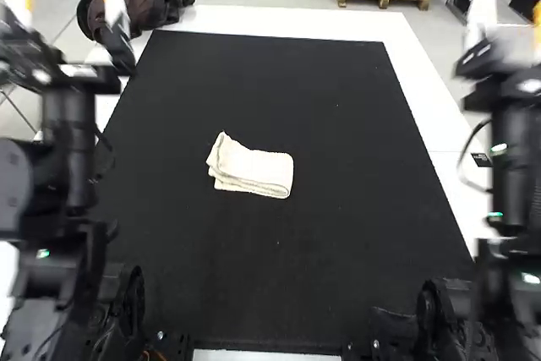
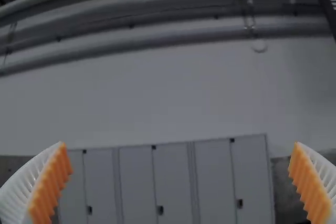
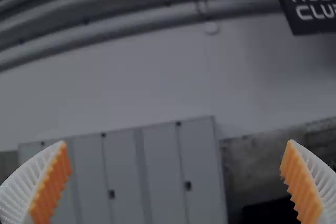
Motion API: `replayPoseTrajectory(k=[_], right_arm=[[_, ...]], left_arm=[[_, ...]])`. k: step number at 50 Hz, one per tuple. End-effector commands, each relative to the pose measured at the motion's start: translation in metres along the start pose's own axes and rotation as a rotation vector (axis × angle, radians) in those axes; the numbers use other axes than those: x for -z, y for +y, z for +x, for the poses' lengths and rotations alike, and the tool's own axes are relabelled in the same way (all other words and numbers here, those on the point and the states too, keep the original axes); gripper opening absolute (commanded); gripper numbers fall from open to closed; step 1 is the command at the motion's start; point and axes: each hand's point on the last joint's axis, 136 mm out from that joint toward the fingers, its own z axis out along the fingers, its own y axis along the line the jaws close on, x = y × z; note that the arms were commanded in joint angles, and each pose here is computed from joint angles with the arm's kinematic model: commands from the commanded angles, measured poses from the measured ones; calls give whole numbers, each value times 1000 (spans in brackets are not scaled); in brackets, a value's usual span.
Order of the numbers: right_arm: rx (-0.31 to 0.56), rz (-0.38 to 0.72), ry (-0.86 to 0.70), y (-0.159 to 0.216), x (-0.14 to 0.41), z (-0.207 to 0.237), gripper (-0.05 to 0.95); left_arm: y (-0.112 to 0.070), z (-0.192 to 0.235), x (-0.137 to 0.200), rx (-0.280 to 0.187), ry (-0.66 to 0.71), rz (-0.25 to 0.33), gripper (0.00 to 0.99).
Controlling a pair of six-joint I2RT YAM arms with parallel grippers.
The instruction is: Fold the towel.
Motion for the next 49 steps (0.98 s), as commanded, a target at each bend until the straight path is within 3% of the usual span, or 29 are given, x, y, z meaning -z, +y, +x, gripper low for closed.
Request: replayPoseTrajectory(k=[1, 6, 10, 15, 25, 29, 33, 49], right_arm=[[128, 79, 24, -20, 8, 35, 921], [166, 0, 103, -12, 14, 73, 921], [165, 18, 152, -19, 20, 96, 921], [164, 68, 242, -32, 29, 126, 921], [96, 138, 554, -48, 61, 196, 921], [93, 155, 644, -52, 74, 214, 921], [105, 161, 742, -55, 89, 232, 920], [102, 157, 733, -54, 87, 231, 920]], left_arm=[[-16, 33, 11, -98, 14, 73, 967], [-19, 61, 20, -99, 52, 73, 967], [-20, 78, 24, -96, 94, 76, 967], [-13, 107, 31, -103, 195, 30, 967], [-4, 193, 66, -99, 580, -28, 969], [-9, 223, 89, -114, 732, 10, 967], [-11, 223, 89, -106, 729, 20, 967], [-15, 226, 91, -93, 742, 40, 967]])
